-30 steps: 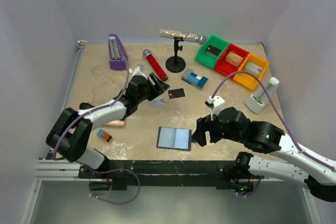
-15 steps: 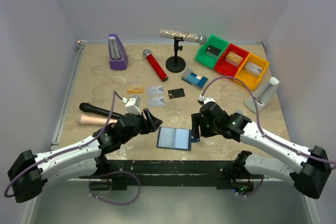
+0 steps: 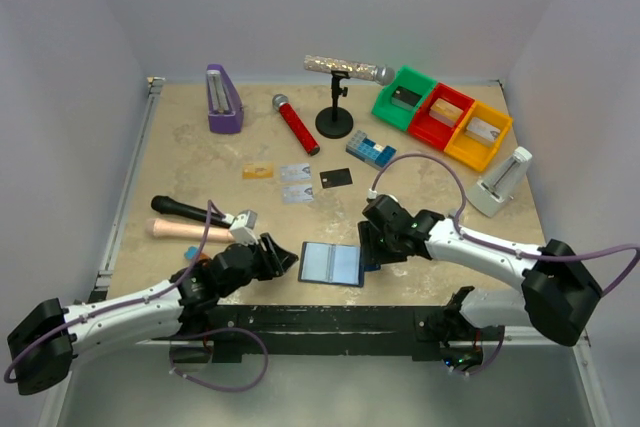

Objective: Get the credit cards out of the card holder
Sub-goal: Remove the credit card from the card holder.

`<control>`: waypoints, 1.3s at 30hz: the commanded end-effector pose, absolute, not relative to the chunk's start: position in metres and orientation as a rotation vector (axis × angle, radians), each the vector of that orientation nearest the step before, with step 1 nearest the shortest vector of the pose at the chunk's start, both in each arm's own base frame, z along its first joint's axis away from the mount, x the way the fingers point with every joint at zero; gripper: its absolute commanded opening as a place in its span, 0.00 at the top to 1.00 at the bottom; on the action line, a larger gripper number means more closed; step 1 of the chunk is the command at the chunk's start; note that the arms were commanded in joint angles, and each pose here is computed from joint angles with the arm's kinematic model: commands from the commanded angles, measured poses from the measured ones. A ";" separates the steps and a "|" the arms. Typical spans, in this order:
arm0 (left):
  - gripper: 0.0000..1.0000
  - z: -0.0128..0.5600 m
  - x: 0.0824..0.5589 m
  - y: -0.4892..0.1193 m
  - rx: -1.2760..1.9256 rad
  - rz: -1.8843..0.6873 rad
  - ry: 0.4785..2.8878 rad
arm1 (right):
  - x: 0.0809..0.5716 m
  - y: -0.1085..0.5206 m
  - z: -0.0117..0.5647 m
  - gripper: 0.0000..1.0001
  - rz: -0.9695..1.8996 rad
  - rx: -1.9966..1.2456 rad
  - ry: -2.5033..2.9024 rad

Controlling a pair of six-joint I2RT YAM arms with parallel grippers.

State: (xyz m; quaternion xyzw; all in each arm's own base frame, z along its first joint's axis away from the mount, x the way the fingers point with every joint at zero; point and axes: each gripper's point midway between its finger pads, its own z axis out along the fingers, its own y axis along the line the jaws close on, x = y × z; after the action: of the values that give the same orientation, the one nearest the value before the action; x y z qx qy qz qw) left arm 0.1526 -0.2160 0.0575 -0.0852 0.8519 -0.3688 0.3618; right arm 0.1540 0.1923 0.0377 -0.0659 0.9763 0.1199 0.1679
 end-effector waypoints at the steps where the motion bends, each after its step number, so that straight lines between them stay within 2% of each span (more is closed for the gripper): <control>1: 0.49 0.078 0.155 -0.235 -0.218 -1.073 2.140 | 0.159 0.197 0.038 0.46 0.367 -0.119 2.764; 6: 0.48 0.083 0.157 -0.249 -0.185 -1.089 2.159 | 0.154 0.202 0.034 0.71 0.412 -0.109 2.780; 9: 0.48 0.082 0.158 -0.255 -0.166 -1.078 2.186 | 0.152 0.203 0.034 0.78 0.431 -0.112 2.789; 11: 0.48 0.082 0.159 -0.256 -0.163 -1.063 2.201 | 0.149 0.202 0.033 0.79 0.435 -0.111 2.791; 14: 0.48 0.082 0.159 -0.257 -0.165 -1.058 2.205 | 0.146 0.199 0.031 0.67 0.437 -0.109 2.796; 16: 0.48 0.081 0.160 -0.256 -0.171 -1.051 2.205 | 0.144 0.198 0.029 0.66 0.437 -0.111 2.796; 20: 0.48 0.078 0.161 -0.257 -0.178 -1.043 2.216 | 0.144 0.197 0.025 0.79 0.436 -0.117 2.795; 22: 0.48 0.078 0.161 -0.260 -0.178 -1.053 2.219 | 0.141 0.199 0.026 0.99 0.470 -0.126 2.796; 25: 0.47 0.081 0.160 -0.264 -0.153 -1.068 2.216 | 0.144 0.200 0.031 1.00 0.498 -0.135 2.752; 28: 0.38 0.086 0.156 -0.272 -0.073 -1.079 2.238 | 0.141 0.206 0.040 1.00 0.581 -0.165 2.713; 31: 0.33 0.091 0.157 -0.279 -0.040 -1.066 2.262 | 0.139 0.209 0.047 1.00 0.644 -0.183 2.673; 39: 0.32 0.087 0.159 -0.285 -0.035 -1.057 2.288 | 0.135 0.208 0.045 1.00 0.664 -0.199 2.668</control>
State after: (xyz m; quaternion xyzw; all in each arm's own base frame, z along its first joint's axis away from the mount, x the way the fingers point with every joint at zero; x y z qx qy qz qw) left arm 0.1565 -0.2762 0.0808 -0.0275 0.8657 -0.3960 0.3050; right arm 0.1332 0.2028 0.0426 -0.0617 0.9564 0.2204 0.1812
